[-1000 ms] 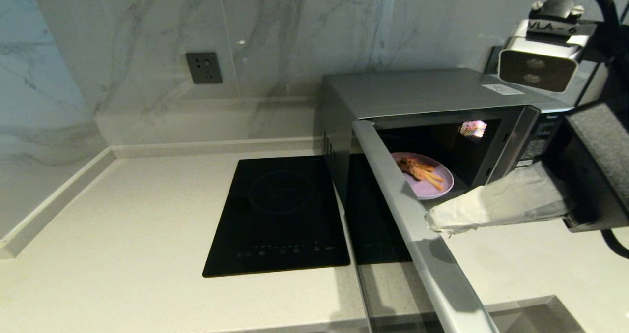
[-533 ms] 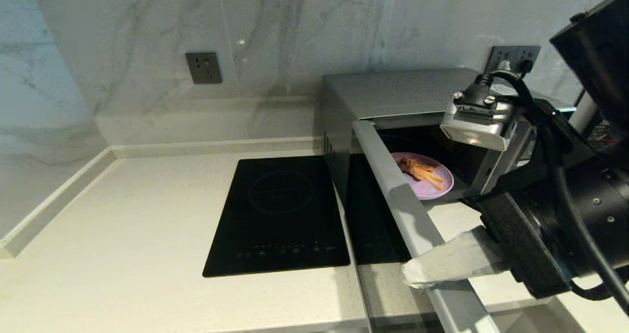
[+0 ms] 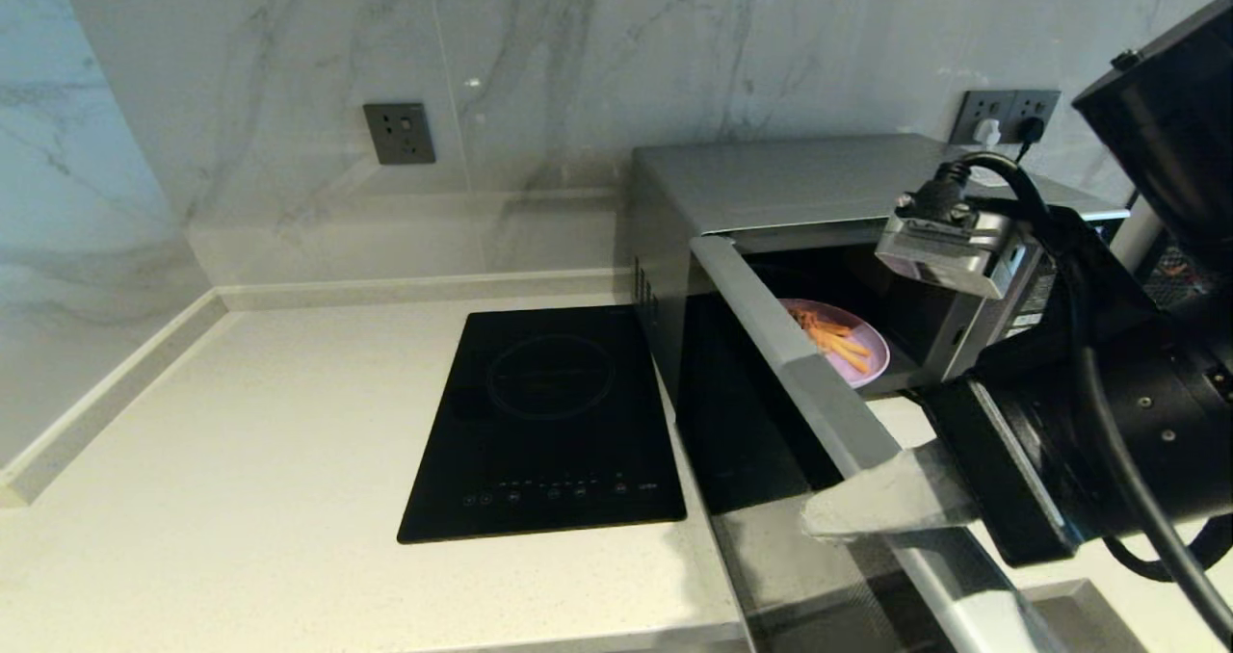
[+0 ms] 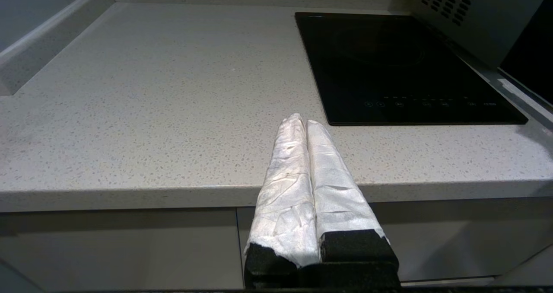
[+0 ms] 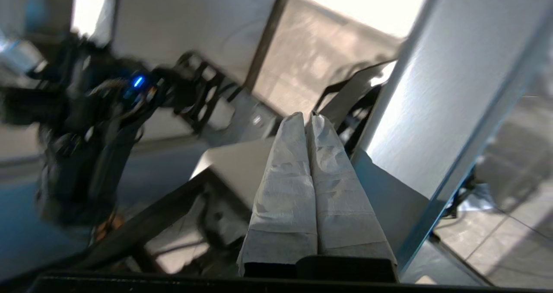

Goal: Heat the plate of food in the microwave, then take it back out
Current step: Close the microwave oven

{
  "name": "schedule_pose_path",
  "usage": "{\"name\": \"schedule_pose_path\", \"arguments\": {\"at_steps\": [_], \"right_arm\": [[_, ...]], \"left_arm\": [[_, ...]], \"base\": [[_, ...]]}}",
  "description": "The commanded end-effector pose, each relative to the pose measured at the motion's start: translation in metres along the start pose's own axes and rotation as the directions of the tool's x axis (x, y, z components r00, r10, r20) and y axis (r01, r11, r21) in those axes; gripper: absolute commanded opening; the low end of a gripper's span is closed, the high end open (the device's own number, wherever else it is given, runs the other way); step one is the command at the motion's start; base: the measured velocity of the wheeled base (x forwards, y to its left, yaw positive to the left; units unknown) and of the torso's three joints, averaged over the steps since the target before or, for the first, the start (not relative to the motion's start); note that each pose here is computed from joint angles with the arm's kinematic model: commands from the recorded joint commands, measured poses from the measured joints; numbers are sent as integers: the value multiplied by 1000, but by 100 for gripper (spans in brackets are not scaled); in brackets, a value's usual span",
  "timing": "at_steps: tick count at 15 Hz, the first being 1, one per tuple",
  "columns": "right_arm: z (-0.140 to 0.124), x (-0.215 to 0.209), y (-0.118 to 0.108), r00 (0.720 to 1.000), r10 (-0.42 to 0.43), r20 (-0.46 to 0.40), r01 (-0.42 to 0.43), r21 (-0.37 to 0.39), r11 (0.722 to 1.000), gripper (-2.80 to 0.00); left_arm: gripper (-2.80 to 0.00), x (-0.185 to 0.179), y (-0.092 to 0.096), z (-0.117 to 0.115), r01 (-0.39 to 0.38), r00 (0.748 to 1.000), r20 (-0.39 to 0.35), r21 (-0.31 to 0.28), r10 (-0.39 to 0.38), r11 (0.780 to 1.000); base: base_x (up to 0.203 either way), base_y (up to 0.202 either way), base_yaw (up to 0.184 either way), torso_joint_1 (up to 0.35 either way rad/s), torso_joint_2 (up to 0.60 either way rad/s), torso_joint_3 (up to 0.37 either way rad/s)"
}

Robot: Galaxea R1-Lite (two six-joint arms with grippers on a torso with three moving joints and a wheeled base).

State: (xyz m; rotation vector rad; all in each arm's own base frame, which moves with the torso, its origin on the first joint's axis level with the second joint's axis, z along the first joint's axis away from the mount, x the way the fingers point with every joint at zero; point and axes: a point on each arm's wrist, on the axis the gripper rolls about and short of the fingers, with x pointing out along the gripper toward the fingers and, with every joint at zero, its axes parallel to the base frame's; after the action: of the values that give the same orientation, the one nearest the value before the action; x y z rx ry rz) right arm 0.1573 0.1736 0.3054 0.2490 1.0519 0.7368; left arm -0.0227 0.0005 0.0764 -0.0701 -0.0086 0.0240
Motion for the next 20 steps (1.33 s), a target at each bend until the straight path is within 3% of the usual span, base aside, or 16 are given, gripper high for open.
{"name": "schedule_pose_path", "arguments": {"at_steps": [1, 5, 10, 20], "right_arm": [[4, -9, -10, 997, -58, 57, 56, 37, 998, -280], [5, -26, -23, 986, -112, 127, 102, 82, 991, -280], [3, -32, -36, 978, -153, 142, 135, 127, 983, -280], [14, -43, -72, 914, -349, 206, 295, 253, 921, -280]], "left_arm": [[-280, 0, 0, 0, 0, 1000, 0, -1, 0, 1000], [-280, 0, 0, 0, 0, 1000, 0, -1, 0, 1000], [-280, 0, 0, 0, 0, 1000, 0, -1, 0, 1000], [-280, 0, 0, 0, 0, 1000, 0, -1, 0, 1000]], "base": [[0, 0, 0, 0, 0, 0], [0, 0, 0, 0, 0, 0], [0, 0, 0, 0, 0, 0], [0, 0, 0, 0, 0, 0]]}}
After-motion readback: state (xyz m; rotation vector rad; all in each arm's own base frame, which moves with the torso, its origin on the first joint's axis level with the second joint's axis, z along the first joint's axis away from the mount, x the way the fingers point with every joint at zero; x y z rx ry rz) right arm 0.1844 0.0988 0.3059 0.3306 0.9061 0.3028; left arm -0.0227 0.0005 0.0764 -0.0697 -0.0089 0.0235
